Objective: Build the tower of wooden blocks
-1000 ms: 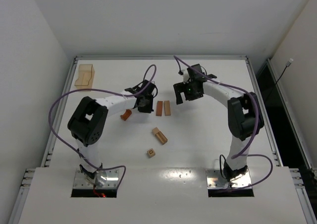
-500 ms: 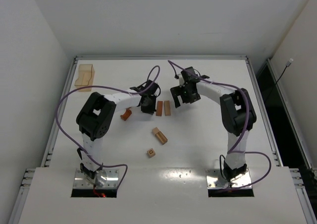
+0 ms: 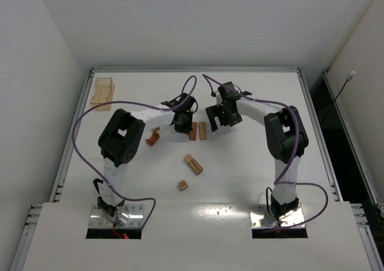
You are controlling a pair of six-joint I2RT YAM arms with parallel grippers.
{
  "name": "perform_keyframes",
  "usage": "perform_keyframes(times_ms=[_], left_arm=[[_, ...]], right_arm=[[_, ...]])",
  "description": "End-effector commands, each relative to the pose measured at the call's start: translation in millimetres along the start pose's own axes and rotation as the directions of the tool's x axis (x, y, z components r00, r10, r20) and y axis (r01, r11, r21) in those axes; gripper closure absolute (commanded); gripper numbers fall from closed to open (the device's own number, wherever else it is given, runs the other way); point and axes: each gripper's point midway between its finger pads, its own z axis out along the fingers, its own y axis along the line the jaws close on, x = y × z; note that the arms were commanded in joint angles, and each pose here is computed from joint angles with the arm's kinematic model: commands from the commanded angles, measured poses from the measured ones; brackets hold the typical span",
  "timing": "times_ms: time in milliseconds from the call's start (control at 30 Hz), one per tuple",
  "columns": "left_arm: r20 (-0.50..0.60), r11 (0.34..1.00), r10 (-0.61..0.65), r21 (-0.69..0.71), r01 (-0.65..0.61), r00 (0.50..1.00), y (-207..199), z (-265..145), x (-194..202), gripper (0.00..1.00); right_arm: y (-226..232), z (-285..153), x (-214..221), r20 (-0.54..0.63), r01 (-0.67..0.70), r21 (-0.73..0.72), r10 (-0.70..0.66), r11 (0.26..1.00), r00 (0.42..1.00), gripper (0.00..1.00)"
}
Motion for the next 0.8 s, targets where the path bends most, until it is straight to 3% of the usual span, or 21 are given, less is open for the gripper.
perform_keyframes(times_ms=[0, 300, 767], left_arm=[[-0.042, 1.0, -0.01, -0.013, 0.009, 0.999, 3, 12, 8, 0.96], [-0.046, 1.0, -0.01, -0.004, 0.009, 0.999, 2, 11, 8, 0.89], [-0.057, 1.0, -0.009, 0.0, 0.01, 0.998, -1, 17, 7, 0.88]], right_arm=[[2, -1, -14, 0.025, -0.011, 0.006, 0.011, 1.0, 1.0, 0.12], [4, 4, -16, 0.015, -0.021, -0.002, 0.021, 1.0, 1.0, 0.12], [5, 10, -14, 0.004, -0.031, -0.011, 0.031, 0.999, 1.0, 0.12]])
